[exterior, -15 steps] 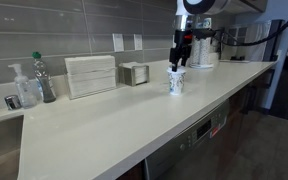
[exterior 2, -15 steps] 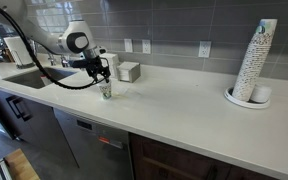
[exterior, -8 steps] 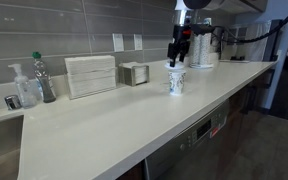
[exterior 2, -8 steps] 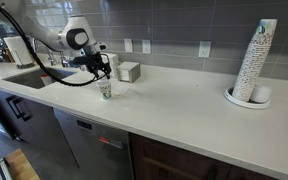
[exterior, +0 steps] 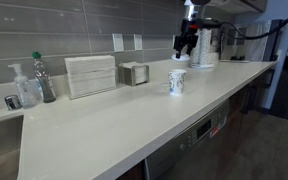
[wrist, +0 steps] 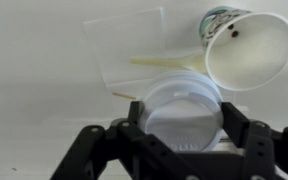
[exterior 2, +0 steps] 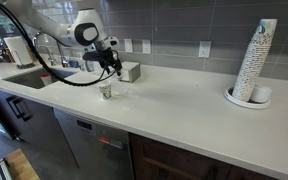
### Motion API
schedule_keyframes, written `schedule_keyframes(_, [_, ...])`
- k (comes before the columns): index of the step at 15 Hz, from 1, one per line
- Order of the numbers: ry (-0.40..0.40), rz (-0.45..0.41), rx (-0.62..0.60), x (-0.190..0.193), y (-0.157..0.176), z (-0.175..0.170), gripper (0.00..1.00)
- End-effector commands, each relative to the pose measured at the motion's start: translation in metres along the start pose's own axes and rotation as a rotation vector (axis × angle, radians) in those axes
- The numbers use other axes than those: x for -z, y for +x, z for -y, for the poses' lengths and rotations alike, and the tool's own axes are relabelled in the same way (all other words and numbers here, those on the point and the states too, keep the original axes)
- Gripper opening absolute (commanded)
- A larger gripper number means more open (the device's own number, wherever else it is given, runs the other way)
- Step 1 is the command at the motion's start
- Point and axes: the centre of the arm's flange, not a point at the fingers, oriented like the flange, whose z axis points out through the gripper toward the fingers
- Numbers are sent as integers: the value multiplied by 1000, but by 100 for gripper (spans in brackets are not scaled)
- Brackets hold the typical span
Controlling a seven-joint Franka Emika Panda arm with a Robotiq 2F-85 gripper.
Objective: Take the lid off the cup and put it on the countertop
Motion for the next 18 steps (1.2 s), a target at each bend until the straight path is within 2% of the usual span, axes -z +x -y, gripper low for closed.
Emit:
schedule_keyframes(1, [4,18,-101,-18,9,-38,56])
schedule_keyframes(9, [-2,113,-256,-97,9,-102,56])
schedule_keyframes(15, [9,175,-327,-155,2,-117,56])
schedule_keyframes(18, [15,189,-355,-173,-1,-121,56])
